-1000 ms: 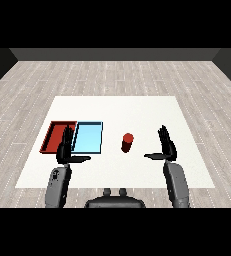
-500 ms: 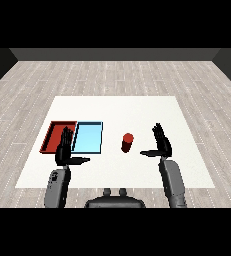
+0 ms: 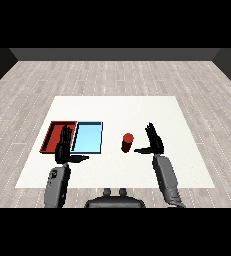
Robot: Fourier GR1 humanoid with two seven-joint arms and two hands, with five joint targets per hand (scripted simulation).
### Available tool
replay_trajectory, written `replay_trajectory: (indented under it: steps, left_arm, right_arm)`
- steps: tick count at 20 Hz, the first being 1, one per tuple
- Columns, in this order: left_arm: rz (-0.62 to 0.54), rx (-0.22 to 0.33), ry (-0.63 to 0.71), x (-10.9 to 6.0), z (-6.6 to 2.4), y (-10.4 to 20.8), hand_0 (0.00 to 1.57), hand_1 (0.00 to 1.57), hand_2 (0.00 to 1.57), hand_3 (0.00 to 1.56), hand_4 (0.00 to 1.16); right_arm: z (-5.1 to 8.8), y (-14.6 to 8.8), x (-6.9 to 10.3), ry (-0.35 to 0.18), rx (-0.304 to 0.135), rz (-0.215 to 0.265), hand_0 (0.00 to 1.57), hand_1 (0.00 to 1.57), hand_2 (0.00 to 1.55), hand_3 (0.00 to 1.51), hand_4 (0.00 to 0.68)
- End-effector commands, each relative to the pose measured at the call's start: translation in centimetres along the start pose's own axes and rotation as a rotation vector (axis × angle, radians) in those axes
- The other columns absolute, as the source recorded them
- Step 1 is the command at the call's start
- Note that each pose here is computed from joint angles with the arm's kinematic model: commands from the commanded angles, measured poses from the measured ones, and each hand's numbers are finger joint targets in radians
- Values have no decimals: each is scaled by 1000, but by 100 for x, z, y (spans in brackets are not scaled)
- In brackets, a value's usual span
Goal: Pick the red can and put it in the red box
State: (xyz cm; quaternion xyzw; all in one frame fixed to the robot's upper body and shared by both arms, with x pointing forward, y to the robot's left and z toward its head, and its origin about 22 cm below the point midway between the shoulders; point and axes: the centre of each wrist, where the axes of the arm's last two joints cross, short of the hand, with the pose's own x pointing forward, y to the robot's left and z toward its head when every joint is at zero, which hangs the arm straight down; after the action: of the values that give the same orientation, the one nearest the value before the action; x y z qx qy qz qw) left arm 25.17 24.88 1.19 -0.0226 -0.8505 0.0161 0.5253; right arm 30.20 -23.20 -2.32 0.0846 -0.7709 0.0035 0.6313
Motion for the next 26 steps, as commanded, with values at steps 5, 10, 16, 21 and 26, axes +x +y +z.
replay_trajectory:
  steps: [5,10,16,21,26]
  left_arm:
    - [2,15,-6,-17,48,-119,0,0,0,0,0]
    - [-2,13,-14,16,-18,160,0,0,0,0,0]
    - [-2,-2,-5,30,91,103,0,0,0,0,0]
    - [-2,3,-8,76,-31,120,0,0,0,0,0]
    - [-37,3,-7,50,-24,-55,0,0,0,0,0]
  right_arm:
    - [61,269,-321,40,29,-46,0,0,0,0,0]
    - [-149,269,-378,56,13,-88,0,0,0,0,0]
    - [-99,452,-608,94,11,-67,0,0,0,0,0]
    - [-119,224,-565,80,36,-100,0,0,0,0,0]
    - [-223,499,-641,111,42,-132,0,0,0,0,0]
